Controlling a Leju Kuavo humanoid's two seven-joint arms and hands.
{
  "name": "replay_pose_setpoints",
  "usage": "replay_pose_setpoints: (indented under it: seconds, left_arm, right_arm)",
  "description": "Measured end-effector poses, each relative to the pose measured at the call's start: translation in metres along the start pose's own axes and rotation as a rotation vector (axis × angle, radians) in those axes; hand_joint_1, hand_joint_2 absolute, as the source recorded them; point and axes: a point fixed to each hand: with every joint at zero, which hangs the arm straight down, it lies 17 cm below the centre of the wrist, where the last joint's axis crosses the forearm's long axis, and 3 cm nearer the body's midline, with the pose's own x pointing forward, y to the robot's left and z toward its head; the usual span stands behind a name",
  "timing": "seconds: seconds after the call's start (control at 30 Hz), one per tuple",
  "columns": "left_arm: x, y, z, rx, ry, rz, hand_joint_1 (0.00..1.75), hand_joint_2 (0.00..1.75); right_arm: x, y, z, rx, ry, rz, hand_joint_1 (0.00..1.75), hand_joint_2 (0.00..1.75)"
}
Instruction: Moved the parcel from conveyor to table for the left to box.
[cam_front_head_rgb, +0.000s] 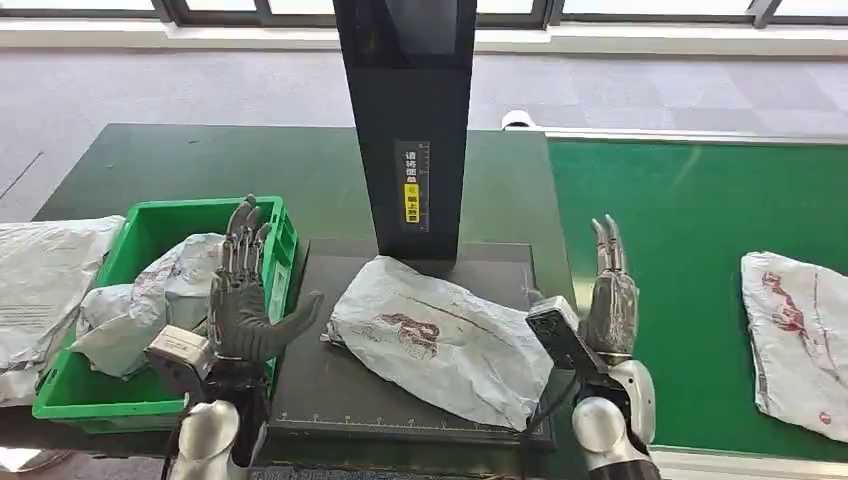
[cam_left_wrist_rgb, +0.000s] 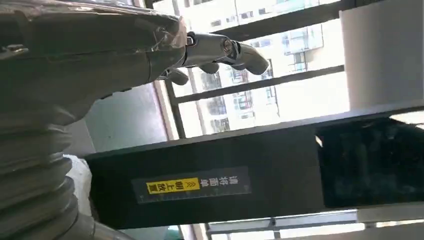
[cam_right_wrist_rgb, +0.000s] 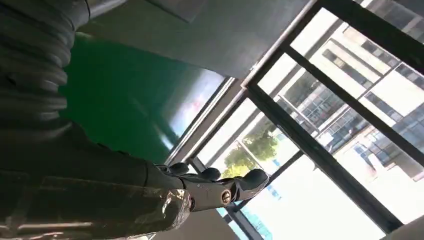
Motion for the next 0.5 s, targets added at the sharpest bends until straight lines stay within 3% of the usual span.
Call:
replay_pose_setpoints:
  seconds: [0.5]
  left_arm:
    - [-0.0085, -0.0112, 0.0031, -0.028, 0.025, -0.002, 0.0, 1.75]
  right_arm:
    - [0.0024, -0.0063, 0.0001, -0.02, -0.003, -0.002, 0.0, 1.75]
